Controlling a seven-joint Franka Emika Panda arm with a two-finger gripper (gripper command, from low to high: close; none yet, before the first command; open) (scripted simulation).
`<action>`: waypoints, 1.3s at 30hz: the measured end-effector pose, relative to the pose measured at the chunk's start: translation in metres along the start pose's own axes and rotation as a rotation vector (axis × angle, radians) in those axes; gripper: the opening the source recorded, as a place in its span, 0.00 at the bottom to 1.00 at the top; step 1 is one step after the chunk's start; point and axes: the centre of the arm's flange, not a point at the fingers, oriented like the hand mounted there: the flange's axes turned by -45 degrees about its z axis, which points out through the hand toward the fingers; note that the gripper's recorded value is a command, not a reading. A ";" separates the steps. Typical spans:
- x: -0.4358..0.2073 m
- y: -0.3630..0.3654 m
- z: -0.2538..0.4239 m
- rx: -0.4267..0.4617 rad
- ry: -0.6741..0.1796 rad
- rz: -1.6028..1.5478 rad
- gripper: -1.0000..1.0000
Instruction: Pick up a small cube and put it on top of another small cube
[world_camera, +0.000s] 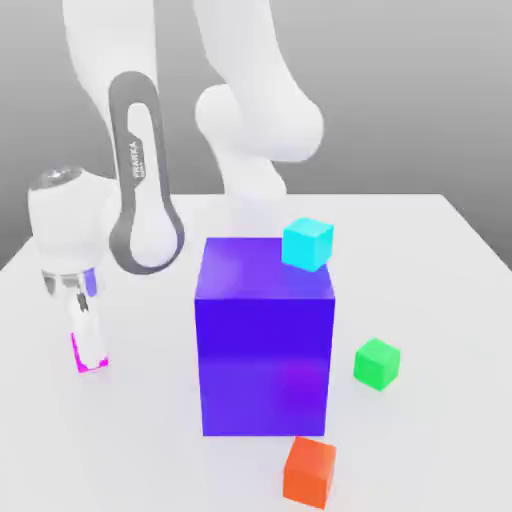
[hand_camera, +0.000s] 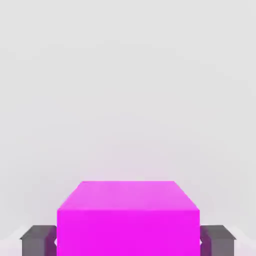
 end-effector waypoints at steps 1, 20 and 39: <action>0.000 0.000 0.000 0.000 0.000 0.000 0.00; -0.017 -0.153 -0.139 0.072 0.192 -0.130 0.00; -0.366 -0.317 -0.179 0.209 0.193 -0.378 0.00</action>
